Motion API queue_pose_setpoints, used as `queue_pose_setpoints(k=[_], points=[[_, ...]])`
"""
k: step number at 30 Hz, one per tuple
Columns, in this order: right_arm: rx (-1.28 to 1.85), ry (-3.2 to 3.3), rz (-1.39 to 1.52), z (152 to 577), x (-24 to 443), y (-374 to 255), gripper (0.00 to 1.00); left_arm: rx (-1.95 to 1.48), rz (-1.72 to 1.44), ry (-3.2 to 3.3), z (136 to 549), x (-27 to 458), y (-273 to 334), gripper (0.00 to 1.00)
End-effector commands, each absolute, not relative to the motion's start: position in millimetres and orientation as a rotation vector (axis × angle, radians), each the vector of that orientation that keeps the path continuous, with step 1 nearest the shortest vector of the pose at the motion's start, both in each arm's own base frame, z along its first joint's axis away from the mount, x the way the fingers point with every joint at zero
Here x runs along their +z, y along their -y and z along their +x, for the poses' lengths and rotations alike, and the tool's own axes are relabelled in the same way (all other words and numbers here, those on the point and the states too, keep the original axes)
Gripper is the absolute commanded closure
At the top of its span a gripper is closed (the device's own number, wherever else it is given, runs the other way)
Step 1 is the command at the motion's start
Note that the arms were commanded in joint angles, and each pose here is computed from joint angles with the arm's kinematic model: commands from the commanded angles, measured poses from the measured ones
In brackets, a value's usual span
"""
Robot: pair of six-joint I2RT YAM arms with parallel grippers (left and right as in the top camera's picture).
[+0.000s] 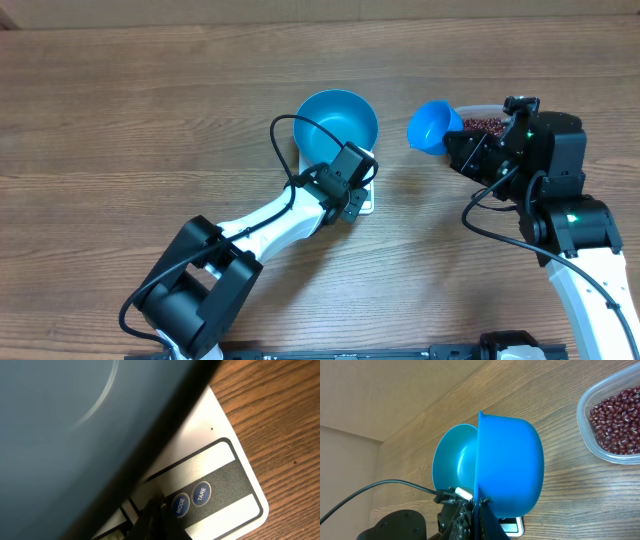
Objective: Scoop item into bowl and weigh 150g on scale
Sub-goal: 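Lift the left gripper off the scale and pull it back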
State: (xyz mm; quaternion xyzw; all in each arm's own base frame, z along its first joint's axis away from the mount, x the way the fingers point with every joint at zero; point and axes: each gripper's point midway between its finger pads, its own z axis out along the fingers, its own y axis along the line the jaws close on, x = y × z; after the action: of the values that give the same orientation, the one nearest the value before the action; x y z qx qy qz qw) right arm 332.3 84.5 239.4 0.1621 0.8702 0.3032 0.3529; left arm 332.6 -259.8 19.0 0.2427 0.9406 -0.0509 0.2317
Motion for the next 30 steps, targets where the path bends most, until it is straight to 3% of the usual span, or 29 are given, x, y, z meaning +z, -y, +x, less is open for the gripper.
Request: queue_pose_setpoints(k=[1,10,20,30], points=[[0.773,-2.222,0.407,335,250,-82,0.96,-0.103,0.684,-2.656,323,-6,251,0.96],[0.773,-2.222,0.407,335,250,-82,0.96,-0.092,0.661,-2.659,329,4,246,0.96],[0.773,-2.222,0.407,335,250,-82,0.96,-0.192,0.638,-2.487,341,111,260,0.96],[0.758,-2.241,0.384,332,247,-82,0.96,-0.221,0.611,-2.438,317,169,237,0.96]])
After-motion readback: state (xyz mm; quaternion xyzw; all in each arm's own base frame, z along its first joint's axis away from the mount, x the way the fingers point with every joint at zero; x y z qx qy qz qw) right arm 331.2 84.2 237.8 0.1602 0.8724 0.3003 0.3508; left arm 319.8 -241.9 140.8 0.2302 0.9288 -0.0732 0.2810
